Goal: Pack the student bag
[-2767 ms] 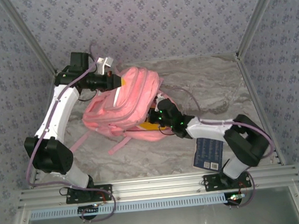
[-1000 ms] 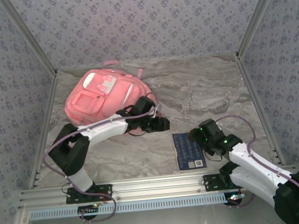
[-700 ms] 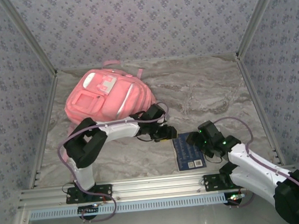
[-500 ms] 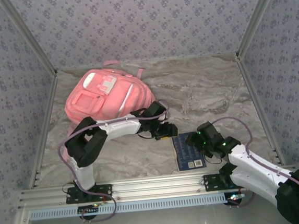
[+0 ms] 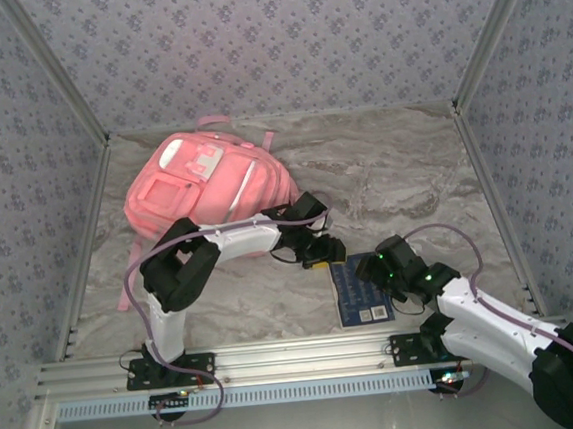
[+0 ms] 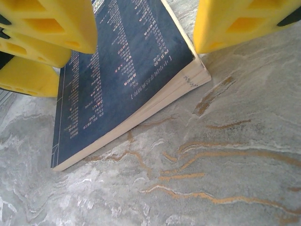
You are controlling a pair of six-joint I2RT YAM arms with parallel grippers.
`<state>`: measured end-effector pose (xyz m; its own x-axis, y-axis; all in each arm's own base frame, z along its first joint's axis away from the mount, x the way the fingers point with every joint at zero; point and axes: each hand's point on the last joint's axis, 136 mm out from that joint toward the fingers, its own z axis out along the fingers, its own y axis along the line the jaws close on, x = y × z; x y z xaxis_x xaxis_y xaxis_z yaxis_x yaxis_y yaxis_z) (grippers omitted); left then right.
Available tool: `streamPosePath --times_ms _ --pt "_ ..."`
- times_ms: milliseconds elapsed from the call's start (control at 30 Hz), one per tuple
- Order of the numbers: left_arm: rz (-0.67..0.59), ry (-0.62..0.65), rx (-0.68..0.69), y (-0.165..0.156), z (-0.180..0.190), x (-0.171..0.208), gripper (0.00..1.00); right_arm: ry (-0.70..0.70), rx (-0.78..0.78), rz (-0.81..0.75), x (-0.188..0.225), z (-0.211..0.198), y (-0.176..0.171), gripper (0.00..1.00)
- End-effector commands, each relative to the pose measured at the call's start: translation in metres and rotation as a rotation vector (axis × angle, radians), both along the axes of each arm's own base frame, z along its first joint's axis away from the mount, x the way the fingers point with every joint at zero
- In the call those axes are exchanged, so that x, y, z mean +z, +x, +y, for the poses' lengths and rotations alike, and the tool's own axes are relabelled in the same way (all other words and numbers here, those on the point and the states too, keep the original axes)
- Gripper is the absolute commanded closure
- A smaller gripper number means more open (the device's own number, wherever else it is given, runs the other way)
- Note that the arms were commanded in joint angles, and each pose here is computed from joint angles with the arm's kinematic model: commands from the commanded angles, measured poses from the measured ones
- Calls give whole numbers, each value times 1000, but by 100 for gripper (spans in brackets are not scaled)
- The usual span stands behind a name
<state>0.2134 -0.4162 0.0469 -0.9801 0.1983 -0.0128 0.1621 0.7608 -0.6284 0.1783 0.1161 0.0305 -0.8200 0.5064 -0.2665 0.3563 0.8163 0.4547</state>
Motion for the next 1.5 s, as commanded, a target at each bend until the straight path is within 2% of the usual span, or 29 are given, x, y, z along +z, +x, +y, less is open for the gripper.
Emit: streamPosePath --times_ms 0,400,700,867,1167,1300,1467 --pt "15 -51 -32 -6 -13 8 47 131 91 -11 8 33 -1 23" --pt "12 -209 -48 -11 -29 44 69 87 92 -17 8 29 3 25" --pt "47 -178 -70 -13 -36 18 69 92 91 -27 9 30 5 27" --pt "-8 -164 -109 -10 -33 21 99 89 103 -26 9 27 -1 28" --pt "-218 -318 -229 -16 -23 77 100 102 221 -278 58 21 2 21" --pt "-297 -433 -265 -20 -15 101 100 98 295 -353 69 22 2 19" --pt "-375 -506 -293 -24 -1 118 100 157 332 -423 74 28 6 18"
